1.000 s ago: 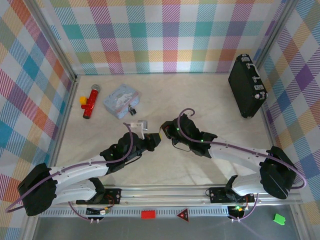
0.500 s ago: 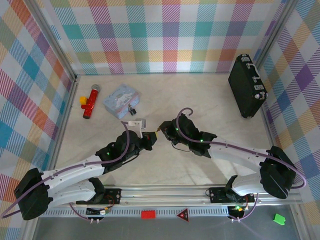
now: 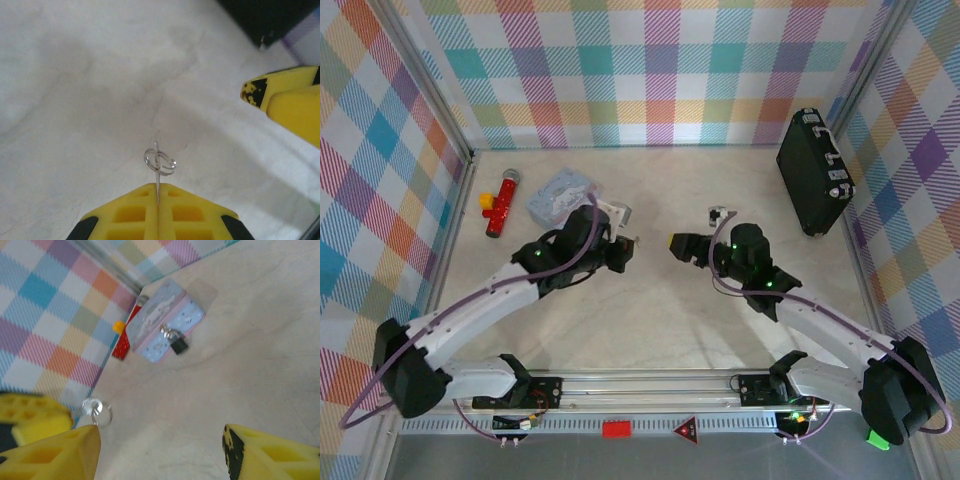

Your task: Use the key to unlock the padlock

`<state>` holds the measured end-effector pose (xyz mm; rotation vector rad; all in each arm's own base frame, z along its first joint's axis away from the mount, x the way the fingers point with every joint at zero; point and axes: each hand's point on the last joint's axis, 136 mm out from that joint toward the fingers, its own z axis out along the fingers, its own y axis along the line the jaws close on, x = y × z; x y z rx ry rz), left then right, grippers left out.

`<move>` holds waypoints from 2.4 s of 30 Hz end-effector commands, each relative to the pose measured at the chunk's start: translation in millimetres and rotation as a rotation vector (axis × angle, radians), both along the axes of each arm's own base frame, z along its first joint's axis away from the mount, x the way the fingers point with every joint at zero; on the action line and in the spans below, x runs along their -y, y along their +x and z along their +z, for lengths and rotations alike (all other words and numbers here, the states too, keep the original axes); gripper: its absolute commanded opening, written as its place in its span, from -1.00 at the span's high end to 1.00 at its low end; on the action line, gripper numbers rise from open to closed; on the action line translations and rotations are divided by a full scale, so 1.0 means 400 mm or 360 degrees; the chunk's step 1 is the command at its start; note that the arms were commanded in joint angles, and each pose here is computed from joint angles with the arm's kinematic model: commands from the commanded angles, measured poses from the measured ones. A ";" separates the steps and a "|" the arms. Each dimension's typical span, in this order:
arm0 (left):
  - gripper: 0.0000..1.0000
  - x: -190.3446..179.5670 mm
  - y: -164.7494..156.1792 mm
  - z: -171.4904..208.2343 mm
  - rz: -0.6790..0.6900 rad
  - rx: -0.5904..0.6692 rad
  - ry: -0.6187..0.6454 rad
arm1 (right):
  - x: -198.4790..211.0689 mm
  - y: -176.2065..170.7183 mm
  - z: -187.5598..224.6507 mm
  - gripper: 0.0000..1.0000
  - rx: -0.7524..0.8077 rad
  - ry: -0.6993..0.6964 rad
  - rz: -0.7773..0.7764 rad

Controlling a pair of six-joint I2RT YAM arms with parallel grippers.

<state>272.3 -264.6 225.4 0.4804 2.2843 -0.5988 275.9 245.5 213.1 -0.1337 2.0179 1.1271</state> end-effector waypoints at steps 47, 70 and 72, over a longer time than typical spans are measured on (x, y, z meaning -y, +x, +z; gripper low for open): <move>1.00 0.079 -0.145 0.048 -0.0851 -0.0286 -0.0047 | -0.117 -0.190 0.022 0.26 0.0575 0.0293 0.1064; 1.00 0.079 -0.147 0.046 -0.0858 -0.0286 -0.0053 | -0.120 -0.204 0.027 0.90 0.0585 0.0295 0.1111; 1.00 0.078 -0.145 0.047 -0.0851 -0.0281 -0.0054 | -0.119 -0.205 0.029 0.97 0.0584 0.0297 0.1110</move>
